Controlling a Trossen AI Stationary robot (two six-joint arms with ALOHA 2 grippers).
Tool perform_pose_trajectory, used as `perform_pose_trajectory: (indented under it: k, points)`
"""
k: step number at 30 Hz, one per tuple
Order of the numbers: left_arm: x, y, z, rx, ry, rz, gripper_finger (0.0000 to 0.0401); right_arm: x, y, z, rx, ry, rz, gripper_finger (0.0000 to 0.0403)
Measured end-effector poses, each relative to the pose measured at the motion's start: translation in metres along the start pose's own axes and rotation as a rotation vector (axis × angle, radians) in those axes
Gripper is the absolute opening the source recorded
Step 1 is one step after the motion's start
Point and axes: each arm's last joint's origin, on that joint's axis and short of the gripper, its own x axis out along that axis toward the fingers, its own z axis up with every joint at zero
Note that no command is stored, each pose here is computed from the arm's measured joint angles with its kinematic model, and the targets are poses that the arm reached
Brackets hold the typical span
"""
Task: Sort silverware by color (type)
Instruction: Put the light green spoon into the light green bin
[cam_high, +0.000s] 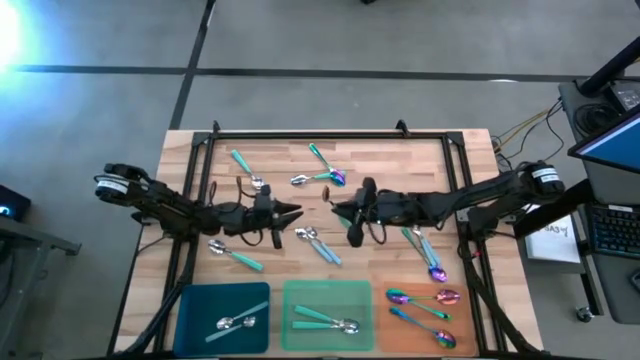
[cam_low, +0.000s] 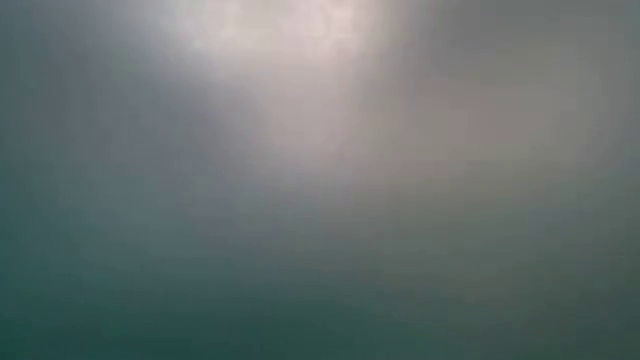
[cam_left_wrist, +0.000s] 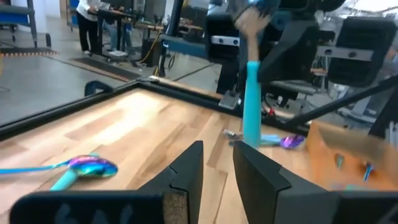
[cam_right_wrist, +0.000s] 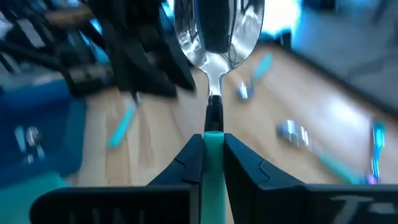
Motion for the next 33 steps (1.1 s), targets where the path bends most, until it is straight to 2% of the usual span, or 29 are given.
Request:
perform_pose_trajectory:
  k: [4, 10, 14, 21, 27, 33]
  points:
    - [0.006, -0.005, 0.008, 0.022, -0.026, -0.006, 0.0073, 0.005, 0.003, 0.005, -0.063, -0.088, 0.026, 0.0027]
    - [0.015, -0.012, 0.013, 0.039, -0.01, -0.098, 0.0073, 0.019, 0.002, 0.0, -0.12, -0.086, 0.01, 0.0027]
    - [0.02, -0.015, 0.013, 0.044, 0.003, -0.1, 0.0073, 0.025, 0.0, 0.009, -0.141, -0.106, -0.003, 0.0027]
    - [0.032, -0.021, 0.013, 0.043, 0.007, -0.126, 0.0073, 0.044, 0.01, 0.019, -0.2, -0.115, 0.071, 0.0027]
    - [0.04, -0.022, 0.008, 0.066, 0.023, -0.079, 0.0073, 0.06, 0.016, 0.023, -0.241, -0.087, 0.061, 0.0026]
    - [0.037, -0.019, 0.006, 0.065, 0.014, -0.051, 0.0073, 0.061, 0.019, 0.027, -0.272, -0.056, 0.069, 0.0026]
